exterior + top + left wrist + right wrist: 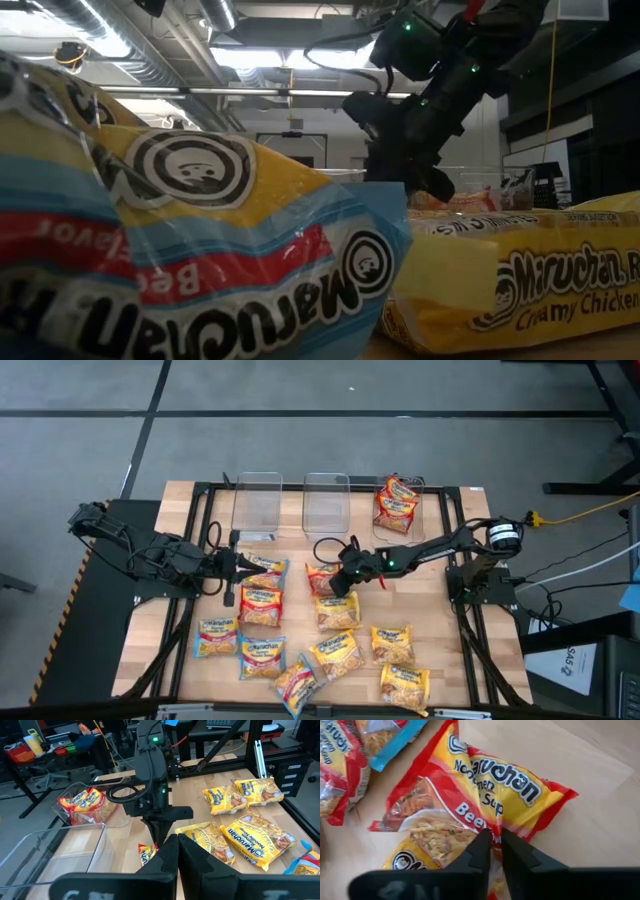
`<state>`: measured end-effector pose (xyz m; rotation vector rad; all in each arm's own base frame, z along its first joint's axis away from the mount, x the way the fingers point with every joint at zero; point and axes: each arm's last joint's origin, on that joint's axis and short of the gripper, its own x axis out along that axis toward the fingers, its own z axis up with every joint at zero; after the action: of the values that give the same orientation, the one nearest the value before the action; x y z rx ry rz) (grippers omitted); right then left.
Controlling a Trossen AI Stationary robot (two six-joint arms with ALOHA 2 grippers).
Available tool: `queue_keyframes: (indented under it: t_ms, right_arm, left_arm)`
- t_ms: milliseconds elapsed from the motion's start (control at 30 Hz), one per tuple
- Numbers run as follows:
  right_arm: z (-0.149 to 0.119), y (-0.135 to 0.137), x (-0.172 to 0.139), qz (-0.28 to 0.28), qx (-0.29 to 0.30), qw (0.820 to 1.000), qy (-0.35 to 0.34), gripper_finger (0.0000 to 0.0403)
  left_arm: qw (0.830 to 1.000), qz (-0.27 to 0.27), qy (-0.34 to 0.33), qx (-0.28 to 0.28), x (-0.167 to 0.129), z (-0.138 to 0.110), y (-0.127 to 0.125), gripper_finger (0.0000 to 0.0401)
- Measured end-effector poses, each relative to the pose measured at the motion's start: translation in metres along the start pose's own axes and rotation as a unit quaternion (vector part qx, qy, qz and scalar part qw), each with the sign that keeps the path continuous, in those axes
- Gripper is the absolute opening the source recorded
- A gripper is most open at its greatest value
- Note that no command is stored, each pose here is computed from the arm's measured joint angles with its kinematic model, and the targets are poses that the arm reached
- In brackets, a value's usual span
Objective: Sort Maruchan noodles
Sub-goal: Put the red noodle pack into the right transparent bin
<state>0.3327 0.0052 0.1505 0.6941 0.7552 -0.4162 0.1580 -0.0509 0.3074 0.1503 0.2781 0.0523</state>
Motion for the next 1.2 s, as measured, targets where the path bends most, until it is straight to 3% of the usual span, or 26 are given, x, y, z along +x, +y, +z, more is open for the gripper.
queue_keyframes:
  t_ms: [133,800,1067,1200]
  right_arm:
    - [0.004,0.003,-0.008,0.008,-0.019,1.000,-0.010,0.0005]
    - [0.022,0.012,-0.068,0.043,-0.057,0.996,-0.053,0.0001]
    - [0.033,0.007,-0.122,0.004,-0.076,0.988,-0.136,0.0000]
    - [0.034,-0.004,-0.153,-0.055,-0.077,0.979,-0.178,0.0000]
  left_arm:
    - [1.000,0.000,0.001,0.000,0.000,0.000,0.000,0.0000]
    - [1.000,0.000,0.010,0.004,0.000,-0.002,0.000,0.0000]
    - [1.000,0.000,0.017,0.007,0.000,-0.003,0.000,0.0000]
    - [1.000,0.000,0.018,0.008,0.000,-0.004,0.000,0.0000]
